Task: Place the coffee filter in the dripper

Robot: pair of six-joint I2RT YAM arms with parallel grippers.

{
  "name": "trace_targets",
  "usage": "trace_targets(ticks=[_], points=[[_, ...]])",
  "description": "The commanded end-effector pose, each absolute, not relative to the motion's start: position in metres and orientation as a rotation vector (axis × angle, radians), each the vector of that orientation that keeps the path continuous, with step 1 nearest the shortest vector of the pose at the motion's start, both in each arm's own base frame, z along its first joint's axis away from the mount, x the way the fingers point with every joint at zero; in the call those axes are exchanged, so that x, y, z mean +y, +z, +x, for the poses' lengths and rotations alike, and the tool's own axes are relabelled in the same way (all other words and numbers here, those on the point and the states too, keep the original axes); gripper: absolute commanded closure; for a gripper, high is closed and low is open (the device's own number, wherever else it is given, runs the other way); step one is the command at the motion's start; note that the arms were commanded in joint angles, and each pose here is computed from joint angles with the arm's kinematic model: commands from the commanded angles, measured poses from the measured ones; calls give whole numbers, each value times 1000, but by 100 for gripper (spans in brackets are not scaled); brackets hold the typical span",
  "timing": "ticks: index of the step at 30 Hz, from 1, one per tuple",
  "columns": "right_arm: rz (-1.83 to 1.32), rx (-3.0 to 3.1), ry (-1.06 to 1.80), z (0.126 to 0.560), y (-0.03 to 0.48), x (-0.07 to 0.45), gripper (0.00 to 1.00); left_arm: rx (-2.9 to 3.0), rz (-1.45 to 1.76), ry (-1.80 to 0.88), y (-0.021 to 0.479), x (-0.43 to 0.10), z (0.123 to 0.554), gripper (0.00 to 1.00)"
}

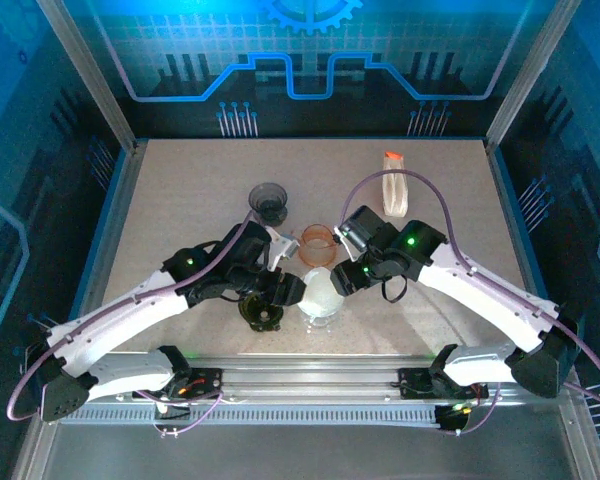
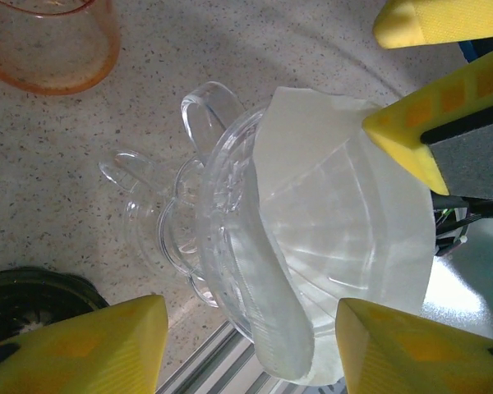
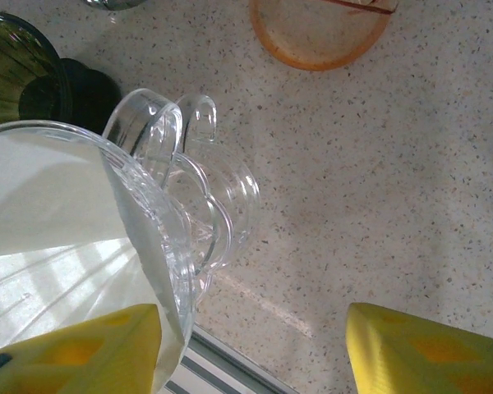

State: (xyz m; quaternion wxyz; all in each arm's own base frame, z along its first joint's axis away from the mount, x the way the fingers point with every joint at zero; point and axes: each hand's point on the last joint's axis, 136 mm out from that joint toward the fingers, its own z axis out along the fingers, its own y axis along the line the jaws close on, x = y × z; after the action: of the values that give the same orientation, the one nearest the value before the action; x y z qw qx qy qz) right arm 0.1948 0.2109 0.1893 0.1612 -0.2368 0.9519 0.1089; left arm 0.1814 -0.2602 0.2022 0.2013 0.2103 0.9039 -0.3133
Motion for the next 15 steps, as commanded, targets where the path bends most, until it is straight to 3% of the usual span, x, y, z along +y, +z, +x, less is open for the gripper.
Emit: trace_targets(ticks=[1,9,15], points=[[-639,2726,325,196,187,210,40,2544,512,-895,196,-257,188,46],[-630,2732,326,195,186,209,41,2561,476,-895,191,-254,190,54],[-639,2732,322,194,185,210,42,2498,416,-1012,210,-255,193,30]])
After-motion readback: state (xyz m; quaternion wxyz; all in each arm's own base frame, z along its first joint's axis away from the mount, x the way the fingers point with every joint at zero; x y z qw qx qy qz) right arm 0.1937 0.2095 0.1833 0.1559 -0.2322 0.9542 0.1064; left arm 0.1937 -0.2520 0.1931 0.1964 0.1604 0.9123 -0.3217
